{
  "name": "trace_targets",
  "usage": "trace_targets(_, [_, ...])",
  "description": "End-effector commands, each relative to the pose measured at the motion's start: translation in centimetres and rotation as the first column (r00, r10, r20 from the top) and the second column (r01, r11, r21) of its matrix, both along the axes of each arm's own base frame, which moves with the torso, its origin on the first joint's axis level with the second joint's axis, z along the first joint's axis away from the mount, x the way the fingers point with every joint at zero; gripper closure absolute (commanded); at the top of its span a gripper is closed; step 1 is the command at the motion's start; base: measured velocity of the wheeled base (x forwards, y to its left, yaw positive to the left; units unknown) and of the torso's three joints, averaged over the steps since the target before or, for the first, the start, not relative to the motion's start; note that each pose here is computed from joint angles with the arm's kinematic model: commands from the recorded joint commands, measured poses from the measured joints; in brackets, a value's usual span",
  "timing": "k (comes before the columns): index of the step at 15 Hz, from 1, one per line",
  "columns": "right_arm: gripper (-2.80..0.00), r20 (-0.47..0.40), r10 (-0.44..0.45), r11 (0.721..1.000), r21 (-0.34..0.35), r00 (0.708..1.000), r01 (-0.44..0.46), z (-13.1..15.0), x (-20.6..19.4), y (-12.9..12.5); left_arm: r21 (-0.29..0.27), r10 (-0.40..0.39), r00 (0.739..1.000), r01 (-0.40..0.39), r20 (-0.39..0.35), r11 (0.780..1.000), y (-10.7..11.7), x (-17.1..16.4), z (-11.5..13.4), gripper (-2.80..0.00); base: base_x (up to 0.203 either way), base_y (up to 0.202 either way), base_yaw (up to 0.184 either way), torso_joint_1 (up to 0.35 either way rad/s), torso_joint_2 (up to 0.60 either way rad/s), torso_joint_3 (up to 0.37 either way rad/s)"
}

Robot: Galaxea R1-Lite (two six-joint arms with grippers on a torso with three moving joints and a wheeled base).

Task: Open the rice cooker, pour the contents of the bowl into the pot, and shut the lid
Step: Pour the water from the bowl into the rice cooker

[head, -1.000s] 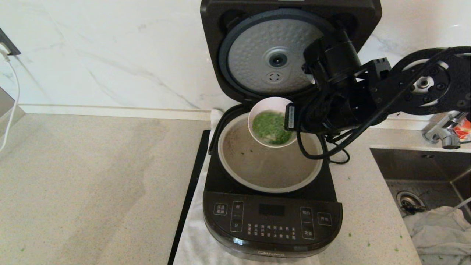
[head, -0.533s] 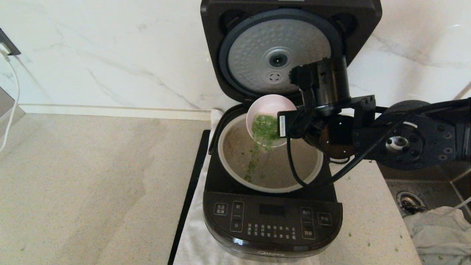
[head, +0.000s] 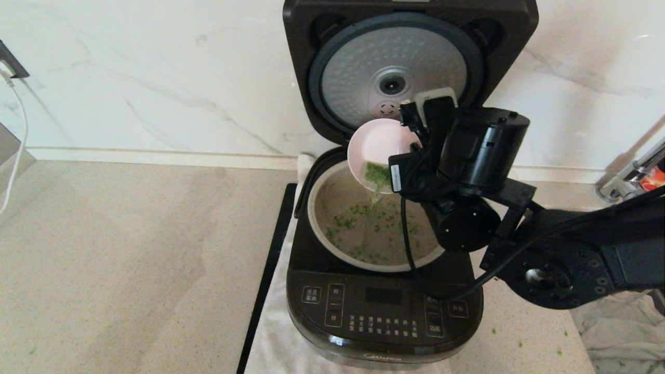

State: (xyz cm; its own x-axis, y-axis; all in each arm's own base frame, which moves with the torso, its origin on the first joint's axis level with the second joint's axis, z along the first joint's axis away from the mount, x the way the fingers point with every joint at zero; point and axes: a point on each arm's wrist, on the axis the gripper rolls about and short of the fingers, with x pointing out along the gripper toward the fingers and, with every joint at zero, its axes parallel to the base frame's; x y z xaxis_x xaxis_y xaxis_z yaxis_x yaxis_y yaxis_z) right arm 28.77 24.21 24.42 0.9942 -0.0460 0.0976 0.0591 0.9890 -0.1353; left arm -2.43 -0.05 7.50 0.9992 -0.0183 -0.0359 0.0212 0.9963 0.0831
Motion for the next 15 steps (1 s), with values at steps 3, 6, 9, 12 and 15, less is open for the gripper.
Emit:
trace_targets(3, [0.00, 0.283, -0.087, 0.992, -0.065, 0.955, 0.110, -2.3, 0.9, 0.8, 0.000, 0.000, 1.000, 0.000, 0.001, 1.000, 0.0, 0.0, 0.0, 0.00, 0.000, 0.000, 0.000, 0.000, 0.00, 0.000])
trace_targets(6, [0.00, 0.301, -0.090, 0.990, -0.077, 0.949, 0.118, -2.3, 0.8, 1.0, 0.000, 0.000, 1.000, 0.000, 0.001, 1.000, 0.0, 0.0, 0.0, 0.00, 0.000, 0.000, 0.000, 0.000, 0.00, 0.000])
trace_targets(9, [0.00, 0.306, -0.088, 0.990, -0.078, 0.948, 0.117, -2.1, 0.7, 1.0, 0.000, 0.000, 1.000, 0.000, 0.001, 1.000, 0.0, 0.0, 0.0, 0.00, 0.000, 0.000, 0.000, 0.000, 0.00, 0.000])
trace_targets(12, [0.00, 0.309, -0.079, 0.991, -0.076, 0.948, 0.108, -1.9, 0.4, 1.2, 0.000, 0.000, 1.000, 0.000, 0.001, 1.000, 0.0, 0.0, 0.0, 0.00, 0.000, 0.000, 0.000, 0.000, 0.00, 0.000])
trace_targets(15, [0.00, 0.318, -0.075, 0.994, -0.054, 0.945, 0.097, -1.1, -0.4, 1.4, 0.000, 0.000, 1.000, 0.000, 0.001, 1.000, 0.0, 0.0, 0.0, 0.00, 0.000, 0.000, 0.000, 0.000, 0.00, 0.000])
